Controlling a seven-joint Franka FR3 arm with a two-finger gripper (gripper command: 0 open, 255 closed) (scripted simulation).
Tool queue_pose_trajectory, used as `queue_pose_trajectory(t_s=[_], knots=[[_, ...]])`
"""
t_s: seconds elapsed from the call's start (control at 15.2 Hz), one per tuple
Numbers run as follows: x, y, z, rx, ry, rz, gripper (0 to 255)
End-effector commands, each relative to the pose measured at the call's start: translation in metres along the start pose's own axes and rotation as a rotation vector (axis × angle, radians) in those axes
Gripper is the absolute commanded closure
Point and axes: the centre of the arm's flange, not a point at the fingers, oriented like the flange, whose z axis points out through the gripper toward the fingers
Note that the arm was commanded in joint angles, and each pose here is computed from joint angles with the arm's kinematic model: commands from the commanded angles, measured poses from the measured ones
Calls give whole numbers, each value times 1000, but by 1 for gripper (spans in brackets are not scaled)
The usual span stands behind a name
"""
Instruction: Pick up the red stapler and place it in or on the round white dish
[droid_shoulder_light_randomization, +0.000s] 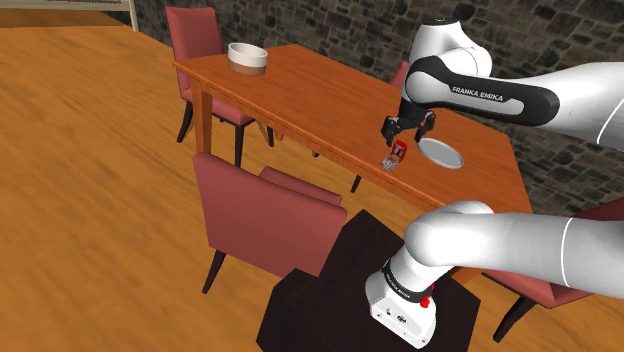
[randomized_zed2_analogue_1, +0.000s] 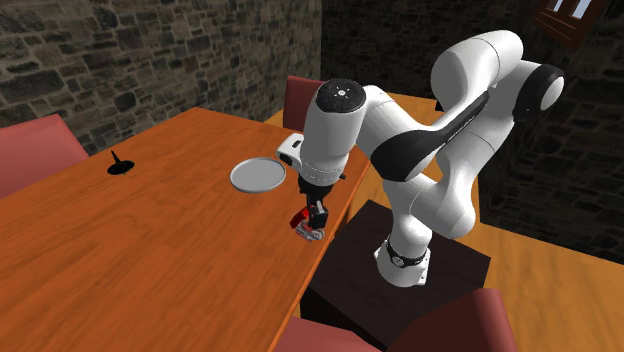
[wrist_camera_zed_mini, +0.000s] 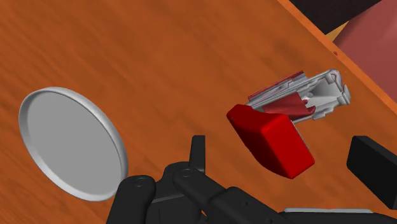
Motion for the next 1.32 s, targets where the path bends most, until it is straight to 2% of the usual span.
queue_pose_trajectory(t_s=[0.0, 0.13, 0.2, 0.79, 1.25], knots=[[0, 0, 0, 0, 0, 0, 0], [0, 0, 0, 0, 0, 0, 0], [0, 0, 0, 0, 0, 0, 255], [0, 0, 0, 0, 0, 0, 255], [3, 11, -35, 0, 0, 0, 255]])
